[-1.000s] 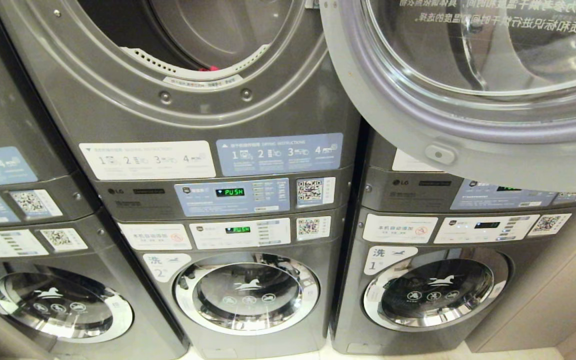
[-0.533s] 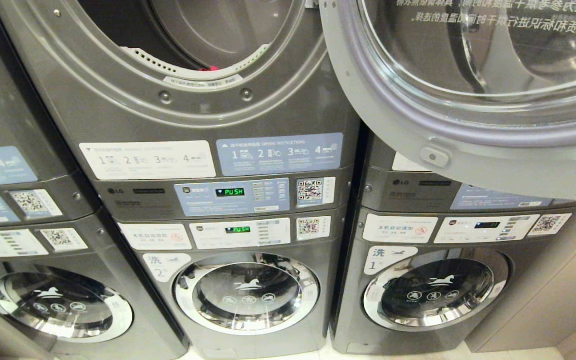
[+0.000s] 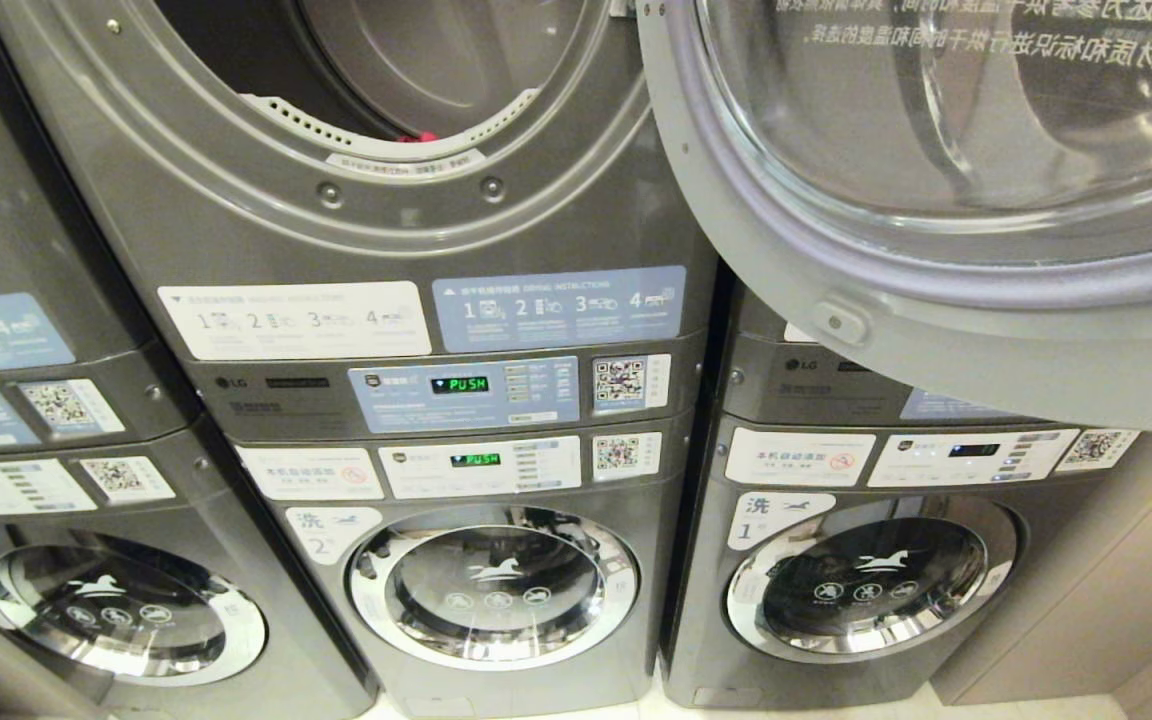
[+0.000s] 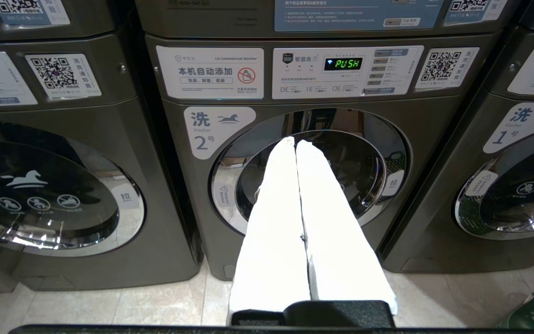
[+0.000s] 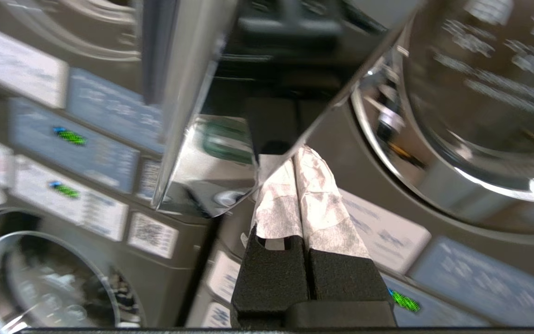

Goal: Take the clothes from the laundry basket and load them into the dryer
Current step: Close the dryer

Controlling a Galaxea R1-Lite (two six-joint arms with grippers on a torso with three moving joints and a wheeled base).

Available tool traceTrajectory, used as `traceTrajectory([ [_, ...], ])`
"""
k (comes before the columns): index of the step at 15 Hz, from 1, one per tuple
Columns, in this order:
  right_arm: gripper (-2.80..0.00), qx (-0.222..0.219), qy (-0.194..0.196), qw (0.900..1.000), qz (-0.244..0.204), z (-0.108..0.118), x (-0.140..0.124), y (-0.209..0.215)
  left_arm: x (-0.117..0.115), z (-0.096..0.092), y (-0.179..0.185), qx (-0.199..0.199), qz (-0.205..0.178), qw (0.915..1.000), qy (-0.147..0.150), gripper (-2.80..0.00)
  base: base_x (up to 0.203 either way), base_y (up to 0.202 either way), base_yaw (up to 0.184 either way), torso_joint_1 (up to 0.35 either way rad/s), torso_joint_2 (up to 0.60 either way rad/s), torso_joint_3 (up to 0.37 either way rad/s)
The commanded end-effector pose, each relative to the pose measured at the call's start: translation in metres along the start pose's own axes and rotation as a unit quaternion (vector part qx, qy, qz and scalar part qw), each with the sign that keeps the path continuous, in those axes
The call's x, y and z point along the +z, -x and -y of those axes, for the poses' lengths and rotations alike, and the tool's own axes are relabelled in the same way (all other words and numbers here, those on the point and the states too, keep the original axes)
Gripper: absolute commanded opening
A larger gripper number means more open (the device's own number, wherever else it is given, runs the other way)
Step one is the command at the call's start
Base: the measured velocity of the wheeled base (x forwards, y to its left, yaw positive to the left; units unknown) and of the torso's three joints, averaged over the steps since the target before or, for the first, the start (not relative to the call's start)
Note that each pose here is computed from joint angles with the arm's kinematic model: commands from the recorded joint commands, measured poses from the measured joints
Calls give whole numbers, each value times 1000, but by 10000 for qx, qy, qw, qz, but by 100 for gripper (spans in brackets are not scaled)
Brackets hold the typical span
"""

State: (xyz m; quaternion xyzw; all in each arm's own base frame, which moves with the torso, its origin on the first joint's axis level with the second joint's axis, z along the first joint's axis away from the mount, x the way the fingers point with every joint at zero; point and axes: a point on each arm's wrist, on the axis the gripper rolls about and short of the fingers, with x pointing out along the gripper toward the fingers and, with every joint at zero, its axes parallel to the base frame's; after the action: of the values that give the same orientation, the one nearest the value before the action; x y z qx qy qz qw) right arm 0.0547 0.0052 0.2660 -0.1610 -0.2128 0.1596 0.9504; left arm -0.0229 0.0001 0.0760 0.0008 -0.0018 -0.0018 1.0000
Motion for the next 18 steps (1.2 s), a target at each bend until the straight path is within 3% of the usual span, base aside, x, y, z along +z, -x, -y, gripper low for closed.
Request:
traceTrajectory([
  [1, -280, 174, 55, 9998, 112, -1, 3, 1, 0, 0, 0, 3, -1, 10000, 1, -280, 0, 0, 0, 0, 0, 0],
  [8, -280, 1201, 323, 9915, 386, -5, 5, 2, 0, 0, 0, 3, -2, 10000, 1, -280, 0, 0, 0, 0, 0, 0],
  [18, -280, 1841, 329, 9806, 587, 2, 15, -13, 0, 0, 0, 3, -3, 10000, 1, -280, 0, 0, 0, 1, 1, 29],
])
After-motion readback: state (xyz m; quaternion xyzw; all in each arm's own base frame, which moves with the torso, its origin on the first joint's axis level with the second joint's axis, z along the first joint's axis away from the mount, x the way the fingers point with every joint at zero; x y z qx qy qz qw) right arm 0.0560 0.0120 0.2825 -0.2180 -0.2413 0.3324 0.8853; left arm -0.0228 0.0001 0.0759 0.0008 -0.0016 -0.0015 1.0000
